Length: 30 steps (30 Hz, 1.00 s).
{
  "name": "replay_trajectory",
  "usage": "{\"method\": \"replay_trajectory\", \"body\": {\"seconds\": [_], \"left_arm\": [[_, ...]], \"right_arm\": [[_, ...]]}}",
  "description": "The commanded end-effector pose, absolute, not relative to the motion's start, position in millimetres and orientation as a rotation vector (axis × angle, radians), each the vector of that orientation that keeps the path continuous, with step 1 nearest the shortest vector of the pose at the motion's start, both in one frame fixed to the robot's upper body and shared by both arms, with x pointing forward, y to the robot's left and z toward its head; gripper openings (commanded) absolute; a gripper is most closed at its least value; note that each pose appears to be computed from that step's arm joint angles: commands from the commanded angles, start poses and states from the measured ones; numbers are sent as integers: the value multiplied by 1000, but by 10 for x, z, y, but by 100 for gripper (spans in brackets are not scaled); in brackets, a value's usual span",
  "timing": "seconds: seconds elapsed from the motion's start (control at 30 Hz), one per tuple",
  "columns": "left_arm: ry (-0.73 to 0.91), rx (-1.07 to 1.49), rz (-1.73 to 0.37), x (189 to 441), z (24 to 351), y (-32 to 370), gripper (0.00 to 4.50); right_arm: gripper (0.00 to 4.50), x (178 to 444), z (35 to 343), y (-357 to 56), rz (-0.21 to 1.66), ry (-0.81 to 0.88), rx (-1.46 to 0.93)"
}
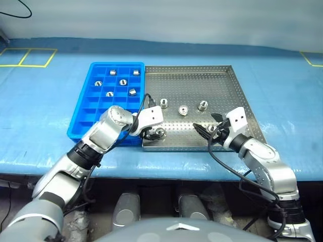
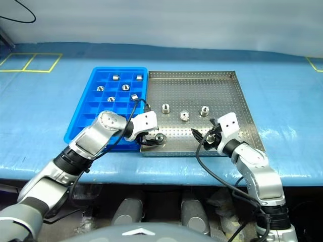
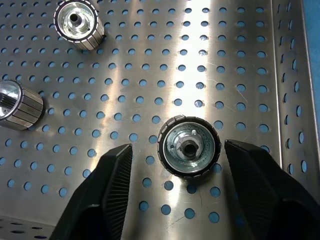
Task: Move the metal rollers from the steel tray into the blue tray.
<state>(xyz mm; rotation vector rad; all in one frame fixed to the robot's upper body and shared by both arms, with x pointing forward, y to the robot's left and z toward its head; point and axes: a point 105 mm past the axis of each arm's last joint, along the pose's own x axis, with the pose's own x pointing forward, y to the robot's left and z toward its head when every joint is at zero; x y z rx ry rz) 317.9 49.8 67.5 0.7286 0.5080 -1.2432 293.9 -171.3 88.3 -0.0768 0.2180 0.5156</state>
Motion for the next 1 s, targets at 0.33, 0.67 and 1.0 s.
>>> {"method": "replay_trajectory", "body": {"seconds": [0.33, 0.67, 1.0], "left_arm": [[547, 745, -1234, 3182, 459, 483, 42], [393, 663, -1207, 3302, 893, 256, 301], [355, 647, -1204, 3286, 1060, 215, 327]], "right_arm": [[450, 2919, 1002, -1699, 509, 160, -88], [450, 2936, 984, -1681, 510, 162, -86], [450, 2921, 959, -1676, 501, 165, -78]]}}
